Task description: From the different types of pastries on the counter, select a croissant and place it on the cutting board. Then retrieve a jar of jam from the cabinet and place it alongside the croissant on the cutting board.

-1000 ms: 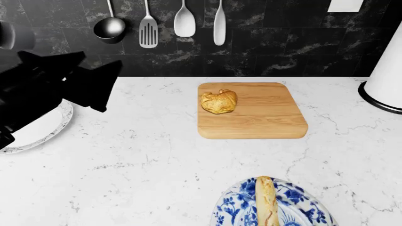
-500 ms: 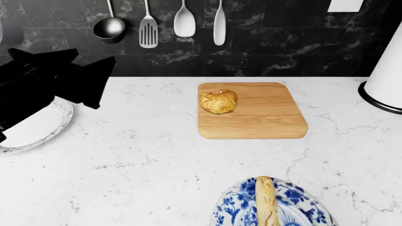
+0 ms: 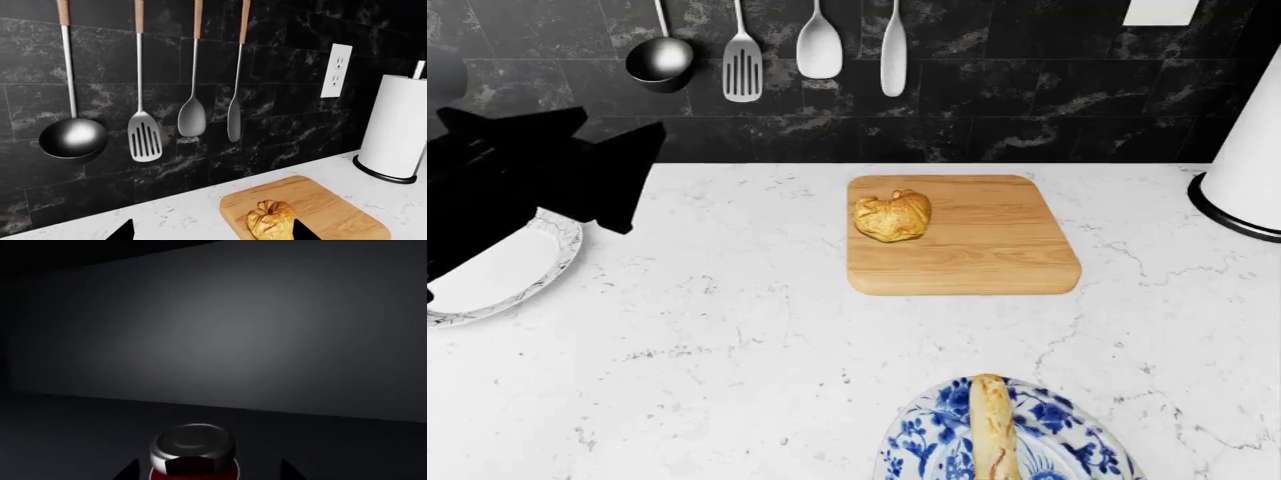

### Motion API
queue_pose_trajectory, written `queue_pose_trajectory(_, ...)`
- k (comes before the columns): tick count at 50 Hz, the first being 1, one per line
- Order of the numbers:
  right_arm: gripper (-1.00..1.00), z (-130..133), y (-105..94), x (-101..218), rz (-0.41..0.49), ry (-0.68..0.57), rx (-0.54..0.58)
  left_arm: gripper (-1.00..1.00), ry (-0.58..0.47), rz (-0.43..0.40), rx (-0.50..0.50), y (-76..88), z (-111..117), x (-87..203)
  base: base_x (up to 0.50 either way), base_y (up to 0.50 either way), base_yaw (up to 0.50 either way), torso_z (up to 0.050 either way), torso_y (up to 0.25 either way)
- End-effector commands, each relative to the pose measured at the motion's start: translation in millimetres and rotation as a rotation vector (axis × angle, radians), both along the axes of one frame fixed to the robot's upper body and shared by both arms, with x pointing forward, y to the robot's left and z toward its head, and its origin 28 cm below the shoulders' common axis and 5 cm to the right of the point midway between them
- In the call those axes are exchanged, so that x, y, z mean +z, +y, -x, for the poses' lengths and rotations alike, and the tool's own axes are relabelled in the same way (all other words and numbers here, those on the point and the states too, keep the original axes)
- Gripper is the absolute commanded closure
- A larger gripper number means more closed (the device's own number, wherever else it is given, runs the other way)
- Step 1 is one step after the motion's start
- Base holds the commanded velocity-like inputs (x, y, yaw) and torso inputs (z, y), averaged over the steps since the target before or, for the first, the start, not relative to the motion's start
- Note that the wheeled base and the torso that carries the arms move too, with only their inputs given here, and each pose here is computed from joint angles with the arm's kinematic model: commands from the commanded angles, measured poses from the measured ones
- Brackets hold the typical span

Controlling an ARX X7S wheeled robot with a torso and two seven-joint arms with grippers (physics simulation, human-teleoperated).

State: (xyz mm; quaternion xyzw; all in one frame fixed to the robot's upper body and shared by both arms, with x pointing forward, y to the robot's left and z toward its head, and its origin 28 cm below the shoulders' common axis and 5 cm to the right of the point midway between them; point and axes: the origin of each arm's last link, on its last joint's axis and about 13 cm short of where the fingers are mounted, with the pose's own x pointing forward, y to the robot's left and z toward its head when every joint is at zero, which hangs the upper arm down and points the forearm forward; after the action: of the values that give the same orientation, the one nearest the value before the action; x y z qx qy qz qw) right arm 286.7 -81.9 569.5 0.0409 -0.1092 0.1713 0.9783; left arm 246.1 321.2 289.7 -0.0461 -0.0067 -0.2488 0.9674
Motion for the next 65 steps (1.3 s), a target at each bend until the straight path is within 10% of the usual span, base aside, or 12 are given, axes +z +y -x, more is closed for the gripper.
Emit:
queue_pose_trajectory(1,-1.0,-10,5.6,-7,-0.028,0.037,0.02,-1.0,0.005,0.004,0.005,2.7,0,-2,0.0,0.0,0.0,0.0,0.0)
queue_pose_trajectory(20,-1.0,-17,10.9,-18,-0.028,0.127,0.081,-1.0,0.01,0.011,0.02,7.4,0,-6,0.0,0.0,0.0,-0.001,0.0)
queue_pose_trajectory(21,1.0,-17,11.1,-19,-0.026,0.132,0.085,-1.0,0.011,0.012,0.021,7.5,0,-6,0.0,0.0,0.0,0.0,0.0)
queue_pose_trajectory(36,1.0,-16,5.9,-18,-0.012,0.124,0.096,-1.0,0.017,0.017,0.024,8.0,0,-7,0.0,0.0,0.0,-0.003,0.0)
queue_pose_trajectory(65,1.0,48,-19.8,31,-0.102,-0.293,0.151,-1.0,0.024,0.013,0.011,2.1,-3,-8,0.0,0.0,0.0,0.0,0.0)
